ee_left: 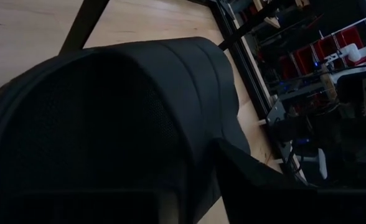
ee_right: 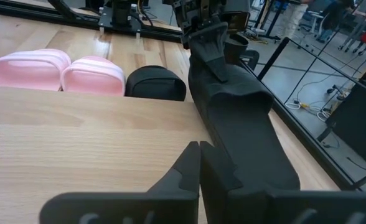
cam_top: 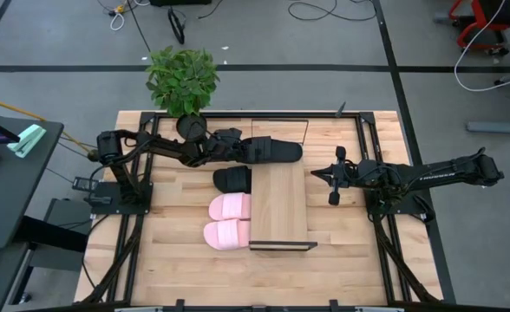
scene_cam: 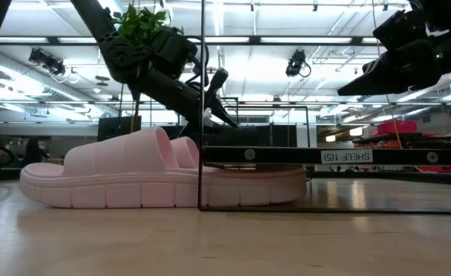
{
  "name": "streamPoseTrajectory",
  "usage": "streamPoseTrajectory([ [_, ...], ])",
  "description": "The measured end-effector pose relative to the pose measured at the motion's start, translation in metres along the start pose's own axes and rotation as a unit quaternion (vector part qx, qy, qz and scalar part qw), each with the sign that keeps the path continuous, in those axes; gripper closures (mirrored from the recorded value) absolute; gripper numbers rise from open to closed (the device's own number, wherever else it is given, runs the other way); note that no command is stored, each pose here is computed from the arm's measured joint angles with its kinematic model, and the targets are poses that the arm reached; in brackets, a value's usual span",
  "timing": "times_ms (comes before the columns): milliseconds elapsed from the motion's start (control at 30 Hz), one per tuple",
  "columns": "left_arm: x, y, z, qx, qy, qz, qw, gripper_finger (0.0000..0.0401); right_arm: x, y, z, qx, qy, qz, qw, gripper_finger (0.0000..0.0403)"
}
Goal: Pick and place slides into the shelf
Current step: Put the top black slides on the shelf
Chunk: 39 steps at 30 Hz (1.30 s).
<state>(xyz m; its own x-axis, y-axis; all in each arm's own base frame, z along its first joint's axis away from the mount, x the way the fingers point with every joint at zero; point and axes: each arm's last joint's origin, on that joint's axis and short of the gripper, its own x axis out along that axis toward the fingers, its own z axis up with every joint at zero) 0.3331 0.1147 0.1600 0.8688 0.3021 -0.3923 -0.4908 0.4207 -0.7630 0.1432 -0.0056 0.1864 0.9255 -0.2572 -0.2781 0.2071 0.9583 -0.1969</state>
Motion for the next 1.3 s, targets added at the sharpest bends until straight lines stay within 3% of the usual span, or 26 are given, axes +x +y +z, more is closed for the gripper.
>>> streamPoseTrajectory([
  [367,0.0001,0.0020,-0.0011,0.005,0.005,0.010,1.000,0.0239,0.0000,0.0001,0.0000,0.000,0.000,0.000,1.000,0.0393],
  [633,0.0001,0.0021,-0.0018,0.004,0.016,0.005,1.000,0.0204,0.0000,0.0001,0.0000,0.000,0.000,0.000,1.000,0.0393],
  [967,0.0000,0.0004,-0.0030,0.011,0.041,-0.019,0.999,0.0181,0.0000,0.0000,-0.0001,0.000,0.000,0.000,1.000,0.0394],
  [1300,-0.0001,-0.0036,-0.0012,0.012,0.044,-0.050,0.998,0.0190,0.0000,0.0001,-0.0006,0.009,0.003,0.001,1.000,0.0394],
])
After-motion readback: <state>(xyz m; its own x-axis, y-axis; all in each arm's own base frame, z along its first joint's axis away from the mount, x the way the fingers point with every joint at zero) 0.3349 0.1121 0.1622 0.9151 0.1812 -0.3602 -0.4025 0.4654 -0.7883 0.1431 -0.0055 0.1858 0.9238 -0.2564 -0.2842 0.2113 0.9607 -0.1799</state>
